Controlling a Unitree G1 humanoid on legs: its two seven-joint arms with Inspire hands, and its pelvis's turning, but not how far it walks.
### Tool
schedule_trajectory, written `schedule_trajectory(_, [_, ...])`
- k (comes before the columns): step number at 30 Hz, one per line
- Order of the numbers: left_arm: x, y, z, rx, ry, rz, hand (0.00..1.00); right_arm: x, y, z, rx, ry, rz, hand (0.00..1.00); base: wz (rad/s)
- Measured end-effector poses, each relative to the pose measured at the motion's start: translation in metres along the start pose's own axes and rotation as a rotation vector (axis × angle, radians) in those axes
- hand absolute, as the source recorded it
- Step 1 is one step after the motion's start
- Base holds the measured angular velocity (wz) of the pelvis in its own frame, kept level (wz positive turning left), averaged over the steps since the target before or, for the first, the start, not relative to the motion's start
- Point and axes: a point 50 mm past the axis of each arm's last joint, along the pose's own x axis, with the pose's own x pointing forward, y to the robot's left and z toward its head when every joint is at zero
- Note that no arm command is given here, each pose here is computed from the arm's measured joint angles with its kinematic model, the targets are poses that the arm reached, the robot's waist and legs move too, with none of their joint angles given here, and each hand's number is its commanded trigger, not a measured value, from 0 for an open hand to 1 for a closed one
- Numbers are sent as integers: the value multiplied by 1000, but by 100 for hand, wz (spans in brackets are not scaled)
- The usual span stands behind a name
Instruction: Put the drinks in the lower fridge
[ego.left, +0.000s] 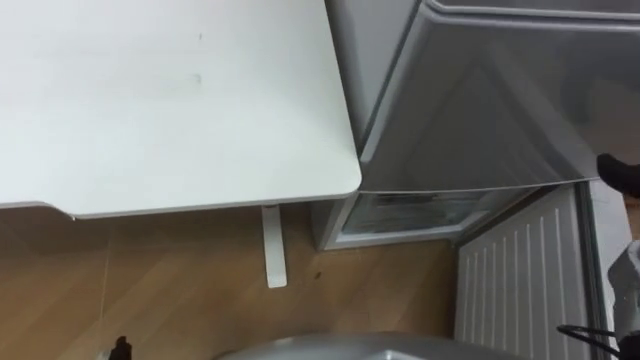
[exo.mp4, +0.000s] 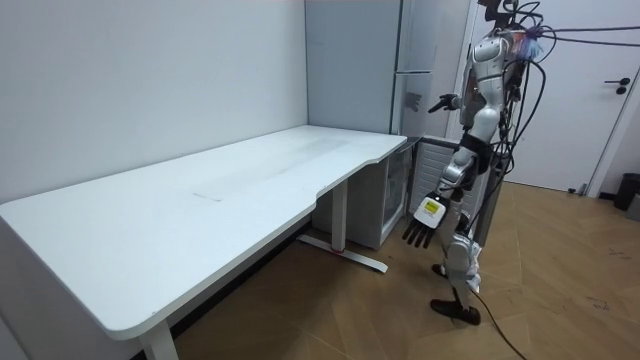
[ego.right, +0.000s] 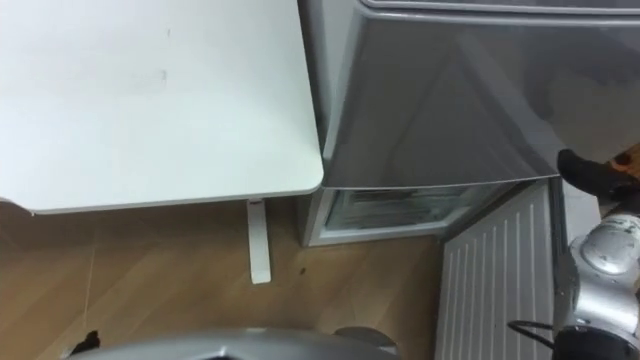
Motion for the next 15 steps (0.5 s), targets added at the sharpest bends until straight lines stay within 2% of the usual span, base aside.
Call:
schedule_trajectory(6, [0, 1, 4, -11, -13, 5, 0, 1, -5, -3, 4, 15, -31, 0, -1])
schedule_trajectory(15, [0, 2, 9, -17, -24, 10, 0, 4, -43, -31, 35, 167, -233, 0, -2])
